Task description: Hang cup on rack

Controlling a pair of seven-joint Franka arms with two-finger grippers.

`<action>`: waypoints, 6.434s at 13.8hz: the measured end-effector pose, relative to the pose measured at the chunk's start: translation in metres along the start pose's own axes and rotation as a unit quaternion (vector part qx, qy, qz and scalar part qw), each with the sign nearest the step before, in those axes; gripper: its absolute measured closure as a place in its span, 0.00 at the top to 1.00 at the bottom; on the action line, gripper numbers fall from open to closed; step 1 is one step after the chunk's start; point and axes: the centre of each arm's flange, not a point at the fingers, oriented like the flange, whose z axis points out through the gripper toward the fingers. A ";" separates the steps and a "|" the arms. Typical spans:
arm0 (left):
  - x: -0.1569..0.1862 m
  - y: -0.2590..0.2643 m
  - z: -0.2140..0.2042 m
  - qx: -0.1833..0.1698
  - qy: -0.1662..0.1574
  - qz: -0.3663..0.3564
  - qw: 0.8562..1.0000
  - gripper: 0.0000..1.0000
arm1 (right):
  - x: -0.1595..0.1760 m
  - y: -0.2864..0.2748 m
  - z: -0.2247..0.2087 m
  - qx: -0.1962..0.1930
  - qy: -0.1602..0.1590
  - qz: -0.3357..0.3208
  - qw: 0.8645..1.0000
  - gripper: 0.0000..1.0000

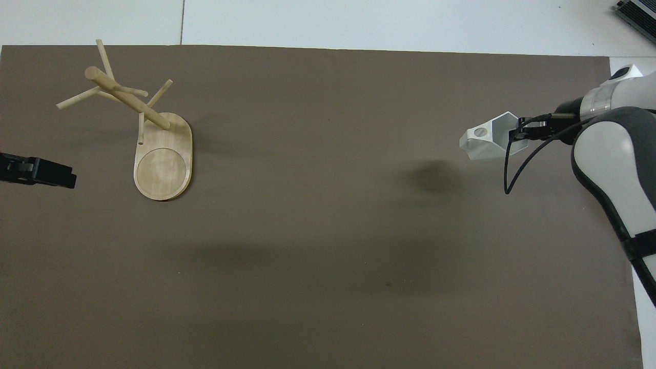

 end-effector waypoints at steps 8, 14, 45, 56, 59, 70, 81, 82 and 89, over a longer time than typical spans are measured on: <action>-0.001 -0.006 0.000 0.000 0.001 -0.005 1.000 1.00 | -0.007 -0.125 -0.024 0.165 -0.007 -0.031 0.986 0.05; 0.000 -0.016 -0.005 -0.019 0.023 0.067 0.997 1.00 | -0.024 -0.204 -0.018 0.266 -0.030 -0.047 0.962 0.05; -0.017 0.172 0.001 -0.223 0.215 0.559 0.769 1.00 | -0.087 -0.368 -0.007 0.357 -0.063 -0.015 0.932 0.05; -0.019 0.175 0.010 -0.213 0.231 0.548 0.775 0.70 | -0.088 -0.368 -0.006 0.356 -0.065 -0.016 0.932 0.05; -0.019 0.175 0.010 -0.214 0.231 0.547 0.776 0.70 | -0.088 -0.368 -0.006 0.356 -0.065 -0.016 0.932 0.05; -0.019 0.174 0.011 -0.219 0.227 0.523 0.791 0.70 | -0.086 -0.368 -0.007 0.357 -0.059 -0.014 0.932 0.46; -0.007 0.152 0.027 -0.174 0.222 0.414 0.866 0.70 | -0.065 -0.347 -0.018 0.294 0.022 -0.028 0.955 1.00; -0.005 0.150 0.026 -0.164 0.220 0.391 0.878 0.70 | -0.058 -0.335 -0.021 0.260 0.044 -0.043 0.964 1.00; 0.008 0.145 0.066 -0.145 0.171 0.170 0.960 0.70 | -0.014 -0.235 -0.041 0.094 0.121 -0.079 0.985 1.00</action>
